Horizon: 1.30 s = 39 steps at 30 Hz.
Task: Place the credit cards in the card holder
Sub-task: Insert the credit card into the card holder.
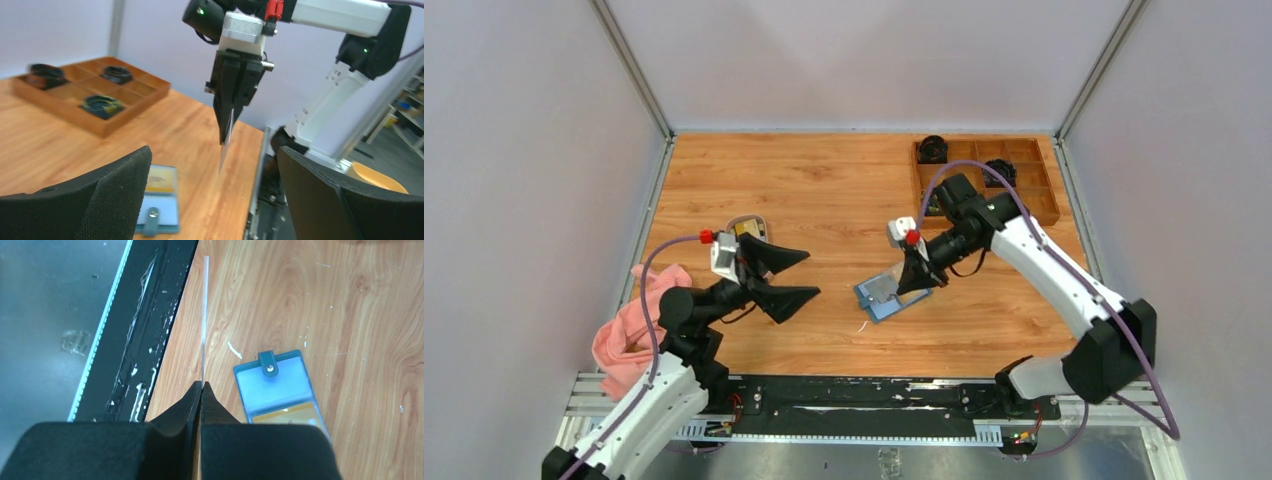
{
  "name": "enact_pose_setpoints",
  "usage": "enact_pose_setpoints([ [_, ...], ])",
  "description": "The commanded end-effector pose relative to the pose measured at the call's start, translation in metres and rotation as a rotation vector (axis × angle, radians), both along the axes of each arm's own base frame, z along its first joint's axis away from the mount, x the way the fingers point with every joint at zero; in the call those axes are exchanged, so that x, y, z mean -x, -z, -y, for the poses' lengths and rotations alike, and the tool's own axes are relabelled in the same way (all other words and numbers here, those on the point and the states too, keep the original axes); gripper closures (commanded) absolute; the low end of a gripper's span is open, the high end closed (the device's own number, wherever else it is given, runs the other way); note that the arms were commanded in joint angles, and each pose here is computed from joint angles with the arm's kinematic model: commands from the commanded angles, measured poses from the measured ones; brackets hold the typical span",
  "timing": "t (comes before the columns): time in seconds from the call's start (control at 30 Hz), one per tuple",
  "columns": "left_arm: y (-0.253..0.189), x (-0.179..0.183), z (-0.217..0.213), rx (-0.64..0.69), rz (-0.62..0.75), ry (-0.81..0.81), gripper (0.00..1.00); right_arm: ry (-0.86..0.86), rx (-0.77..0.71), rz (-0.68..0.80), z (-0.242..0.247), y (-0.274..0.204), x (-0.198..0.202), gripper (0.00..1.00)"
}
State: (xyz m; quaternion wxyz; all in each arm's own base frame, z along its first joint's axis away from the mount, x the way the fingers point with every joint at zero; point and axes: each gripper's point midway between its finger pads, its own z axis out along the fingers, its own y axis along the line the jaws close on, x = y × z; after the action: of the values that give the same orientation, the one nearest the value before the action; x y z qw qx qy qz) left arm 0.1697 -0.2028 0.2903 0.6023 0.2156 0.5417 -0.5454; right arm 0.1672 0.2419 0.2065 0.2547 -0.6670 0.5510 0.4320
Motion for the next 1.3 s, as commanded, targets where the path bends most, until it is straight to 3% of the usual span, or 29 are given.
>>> enact_pose_setpoints([
  [0.0, 0.020, 0.005, 0.023, -0.032, 0.062, -0.036, 0.00, -0.038, -0.004, 0.174, 0.022, 0.013, 0.016, 1.00],
  [0.2, 0.068, 0.018, 0.083, -0.264, 0.137, -0.021, 0.00, -0.056, -0.085, 0.325, 0.028, 0.033, 0.030, 1.00],
  [0.43, 0.107, 0.029, 0.125, -0.458, 0.200, 0.008, 0.08, -0.092, -0.106, 0.357, 0.031, 0.043, 0.036, 1.00],
  [0.8, 0.103, 0.033, 0.133, -0.287, 0.201, -0.003, 0.15, -0.042, -0.136, 0.132, 0.021, 0.036, 0.044, 1.00],
  [1.0, 0.106, 0.037, 0.139, -0.257, 0.175, 0.032, 0.26, -0.027, -0.113, 0.045, 0.019, 0.039, 0.044, 1.00],
  [1.2, 0.103, 0.039, 0.139, -0.241, 0.162, 0.038, 0.43, -0.027, -0.093, -0.022, 0.018, 0.044, 0.045, 1.00],
  [1.27, 0.102, 0.041, 0.142, -0.246, 0.158, 0.056, 0.53, -0.022, -0.083, -0.043, 0.017, 0.045, 0.044, 1.00],
])
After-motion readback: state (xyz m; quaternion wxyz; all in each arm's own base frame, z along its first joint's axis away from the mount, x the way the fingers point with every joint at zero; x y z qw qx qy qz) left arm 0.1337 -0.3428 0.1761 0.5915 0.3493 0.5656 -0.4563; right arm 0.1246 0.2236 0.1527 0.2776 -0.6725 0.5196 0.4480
